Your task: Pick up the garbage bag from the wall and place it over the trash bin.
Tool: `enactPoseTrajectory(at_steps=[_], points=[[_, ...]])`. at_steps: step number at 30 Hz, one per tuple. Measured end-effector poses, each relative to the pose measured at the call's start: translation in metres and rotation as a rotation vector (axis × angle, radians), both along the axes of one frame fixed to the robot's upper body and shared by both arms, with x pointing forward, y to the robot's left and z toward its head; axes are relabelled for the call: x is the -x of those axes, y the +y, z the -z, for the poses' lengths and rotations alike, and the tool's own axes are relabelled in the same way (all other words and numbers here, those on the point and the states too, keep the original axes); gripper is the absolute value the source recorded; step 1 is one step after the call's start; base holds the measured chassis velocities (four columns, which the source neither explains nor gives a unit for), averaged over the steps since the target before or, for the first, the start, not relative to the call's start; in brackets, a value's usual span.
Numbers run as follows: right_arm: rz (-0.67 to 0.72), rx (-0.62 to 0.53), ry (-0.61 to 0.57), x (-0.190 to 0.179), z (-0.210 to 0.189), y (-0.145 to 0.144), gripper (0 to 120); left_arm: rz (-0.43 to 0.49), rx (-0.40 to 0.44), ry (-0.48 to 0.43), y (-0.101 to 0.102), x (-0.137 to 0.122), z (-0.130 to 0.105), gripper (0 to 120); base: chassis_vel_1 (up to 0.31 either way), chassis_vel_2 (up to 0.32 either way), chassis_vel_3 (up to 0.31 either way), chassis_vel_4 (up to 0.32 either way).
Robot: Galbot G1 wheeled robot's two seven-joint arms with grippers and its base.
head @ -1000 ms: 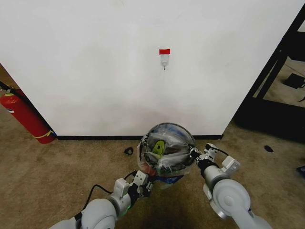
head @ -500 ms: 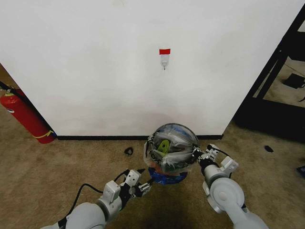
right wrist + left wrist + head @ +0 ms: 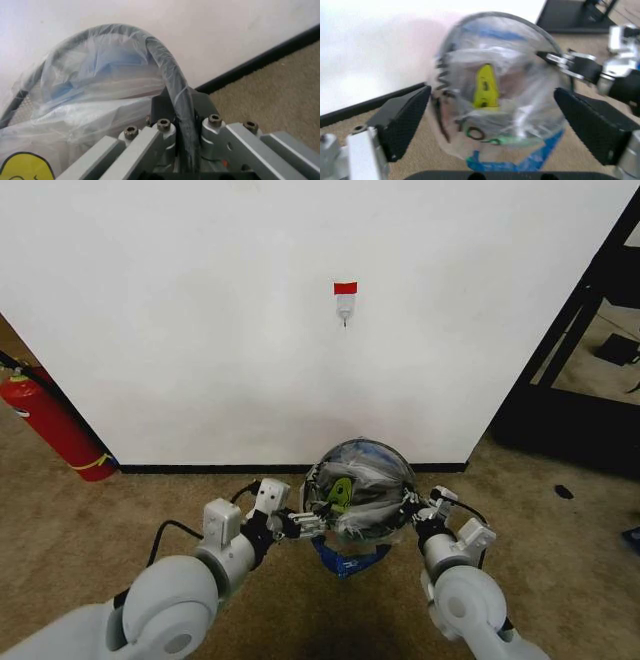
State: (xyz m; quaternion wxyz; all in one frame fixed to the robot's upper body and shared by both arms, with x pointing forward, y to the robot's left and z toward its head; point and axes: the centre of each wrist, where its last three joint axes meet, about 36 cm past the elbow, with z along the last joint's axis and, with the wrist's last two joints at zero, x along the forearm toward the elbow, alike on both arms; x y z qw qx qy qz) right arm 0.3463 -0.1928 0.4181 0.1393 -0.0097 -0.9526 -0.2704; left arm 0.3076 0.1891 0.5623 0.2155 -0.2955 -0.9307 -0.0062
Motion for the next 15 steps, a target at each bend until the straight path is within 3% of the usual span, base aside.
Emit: enactPoseTrajectory(at_steps=[3,4,7,15], points=[[-0.007,0.019,-0.017,0.000,0.000,0.003,0,0.036,0.002,0.020,-0.003,-0.005,-0.006,88,0.000,0.000,0.000,0.000],[-0.008,0.035,-0.029,0.001,0.000,0.003,0,0.067,0.021,0.026,-0.007,-0.018,-0.013,78,0.000,0.000,0.000,0.000],[-0.007,0.055,-0.043,0.003,-0.001,0.003,0,0.105,0.026,0.042,-0.018,-0.038,-0.024,66,0.000,0.000,0.000,0.000],[-0.001,0.102,-0.078,0.004,0.000,0.000,0,0.133,-0.041,0.109,-0.048,-0.075,-0.020,39,0.000,0.000,0.000,0.000]])
